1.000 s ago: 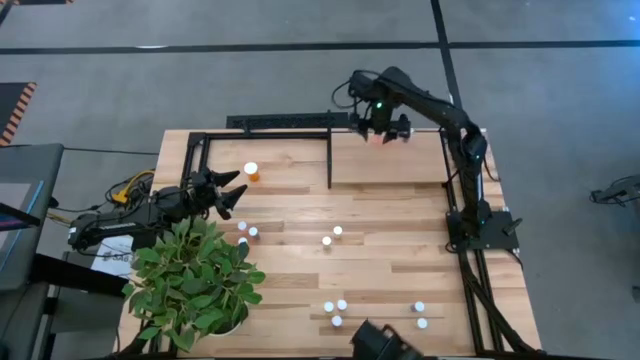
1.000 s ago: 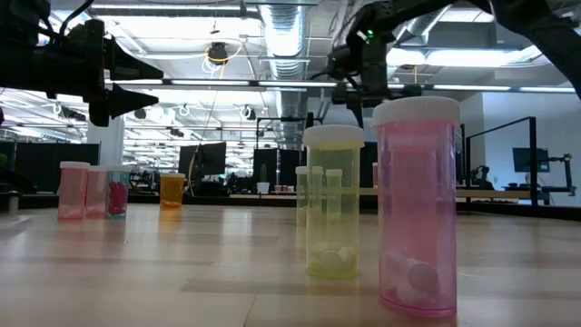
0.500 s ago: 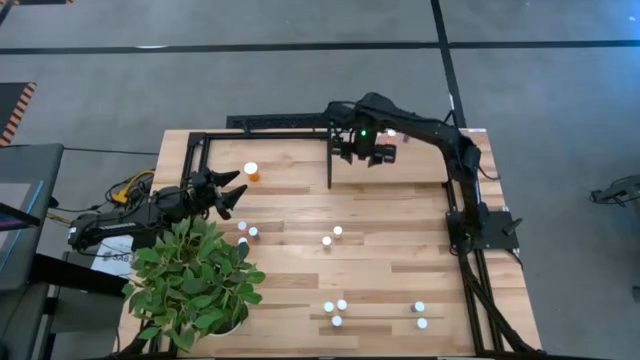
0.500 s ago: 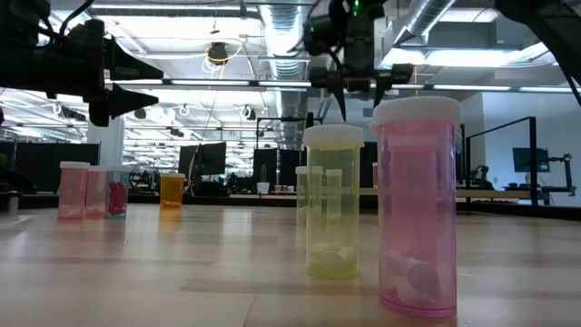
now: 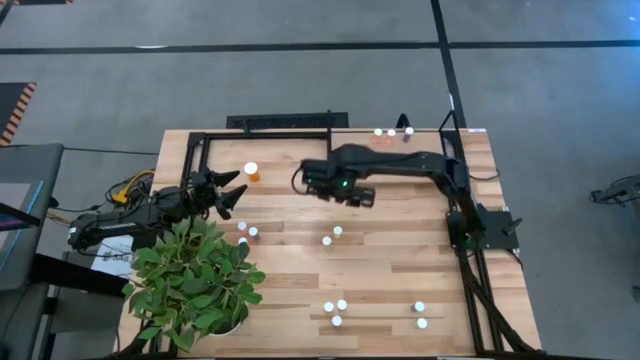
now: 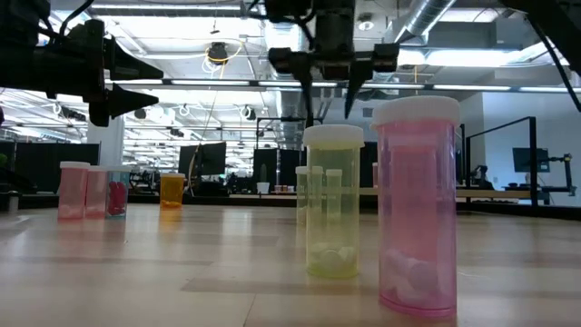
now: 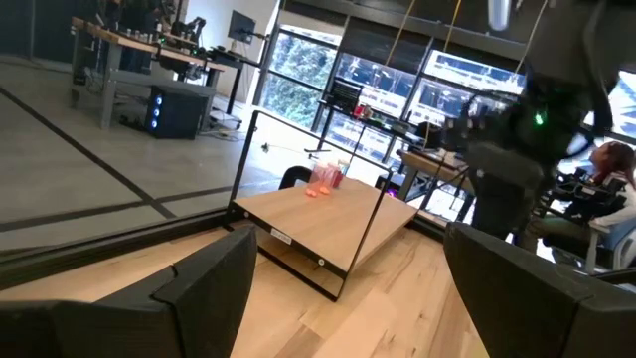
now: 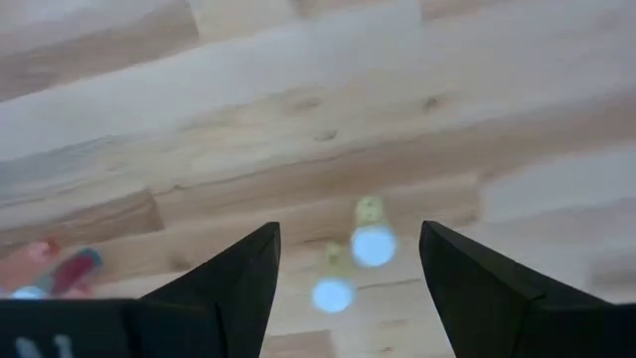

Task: Pick and place medicine bottles onto shelf by color
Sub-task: Put the yellow pill bottle on the shelf

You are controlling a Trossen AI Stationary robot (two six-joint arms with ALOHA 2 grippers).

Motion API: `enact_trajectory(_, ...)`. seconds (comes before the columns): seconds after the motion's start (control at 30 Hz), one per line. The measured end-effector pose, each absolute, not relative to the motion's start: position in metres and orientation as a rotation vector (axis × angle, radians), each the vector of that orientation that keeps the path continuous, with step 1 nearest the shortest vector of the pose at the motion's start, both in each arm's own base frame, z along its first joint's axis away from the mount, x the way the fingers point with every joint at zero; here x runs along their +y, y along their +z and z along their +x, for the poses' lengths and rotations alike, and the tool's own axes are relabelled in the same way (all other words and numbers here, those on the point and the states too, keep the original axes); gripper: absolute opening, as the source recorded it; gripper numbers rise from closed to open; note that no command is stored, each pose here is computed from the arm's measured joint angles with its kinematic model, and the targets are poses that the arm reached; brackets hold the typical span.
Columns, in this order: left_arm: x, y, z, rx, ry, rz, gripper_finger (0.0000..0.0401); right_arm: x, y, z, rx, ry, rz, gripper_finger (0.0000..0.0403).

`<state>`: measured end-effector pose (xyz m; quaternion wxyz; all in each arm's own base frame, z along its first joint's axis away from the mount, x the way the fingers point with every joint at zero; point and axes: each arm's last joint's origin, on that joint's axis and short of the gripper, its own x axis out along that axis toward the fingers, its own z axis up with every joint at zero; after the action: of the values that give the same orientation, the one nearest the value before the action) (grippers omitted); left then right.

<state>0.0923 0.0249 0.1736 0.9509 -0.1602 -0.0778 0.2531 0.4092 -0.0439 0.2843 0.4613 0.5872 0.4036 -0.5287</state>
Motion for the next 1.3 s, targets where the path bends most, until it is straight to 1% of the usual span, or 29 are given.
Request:
enact_trajectory(0.07,0.025,0.174,0.092,-0.158,0.515,-0.326,0.0312,-0.036,0.277,0.415,0.985,-1.319,1.468,0.0265)
enact_trajectory(0.2,0.025,0.174,0.092,-0.158,0.515,-0.326,0.0312,-0.023,0.258,0.424,1.034,-1.346,1.485,0.0265)
enact_trajectory(0.37,0.025,0.174,0.092,-0.158,0.514,-0.326,0.0312,-0.018,0.256,0.424,1.056,-1.334,1.49,0.0265)
enact_trajectory(0.5,0.025,0.174,0.092,-0.158,0.515,-0.326,0.0312,-0.013,0.249,0.42,1.096,-1.387,1.457,0.0265)
enact_trajectory(0.7,0.025,0.174,0.092,-0.158,0.515,-0.326,0.0312,-0.007,0.23,0.423,1.106,-1.362,1.47,0.0265)
enact_trajectory(1.3,0.025,0.174,0.092,-0.158,0.515,-0.326,0.0312,-0.005,0.198,0.421,1.142,-1.342,1.503,0.0265)
